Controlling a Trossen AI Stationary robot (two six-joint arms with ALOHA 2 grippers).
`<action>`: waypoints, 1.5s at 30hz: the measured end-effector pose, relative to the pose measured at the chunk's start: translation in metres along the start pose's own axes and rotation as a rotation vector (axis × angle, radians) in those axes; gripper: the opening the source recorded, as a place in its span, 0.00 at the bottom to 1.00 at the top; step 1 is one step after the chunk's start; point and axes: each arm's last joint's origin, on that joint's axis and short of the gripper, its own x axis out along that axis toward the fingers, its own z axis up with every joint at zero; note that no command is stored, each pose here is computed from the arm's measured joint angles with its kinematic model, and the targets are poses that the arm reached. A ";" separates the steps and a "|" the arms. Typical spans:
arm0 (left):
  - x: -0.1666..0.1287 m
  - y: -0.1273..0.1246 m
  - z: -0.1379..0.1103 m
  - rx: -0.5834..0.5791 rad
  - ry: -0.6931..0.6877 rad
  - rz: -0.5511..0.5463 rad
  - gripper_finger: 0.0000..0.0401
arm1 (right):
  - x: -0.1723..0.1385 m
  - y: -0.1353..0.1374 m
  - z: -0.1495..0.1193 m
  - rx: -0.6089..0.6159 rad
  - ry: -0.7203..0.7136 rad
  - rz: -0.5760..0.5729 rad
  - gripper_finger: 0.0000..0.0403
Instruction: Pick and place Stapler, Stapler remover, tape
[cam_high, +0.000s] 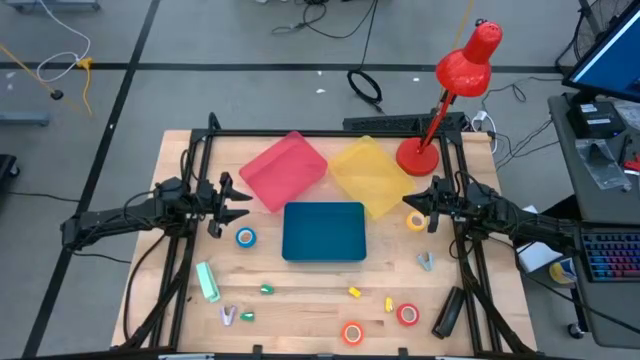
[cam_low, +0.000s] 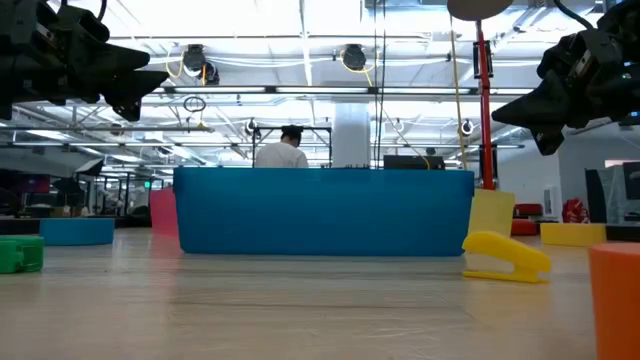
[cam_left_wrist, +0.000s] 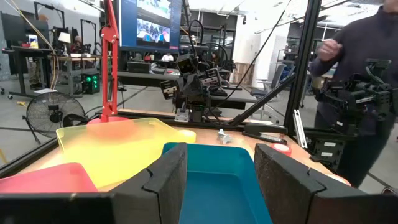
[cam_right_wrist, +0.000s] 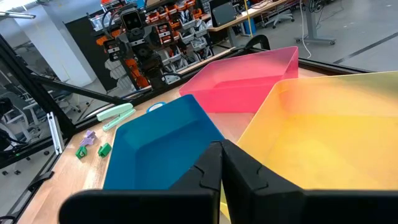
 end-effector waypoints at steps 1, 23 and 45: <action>0.000 0.000 0.000 0.000 0.001 0.000 0.46 | 0.000 0.000 0.000 0.000 0.000 0.000 0.00; 0.000 0.000 0.000 0.000 0.000 0.000 0.46 | 0.000 0.000 0.000 0.000 0.000 0.000 0.00; 0.000 0.000 0.003 0.009 -0.028 -0.003 0.46 | 0.000 0.000 0.000 0.000 0.000 0.000 0.00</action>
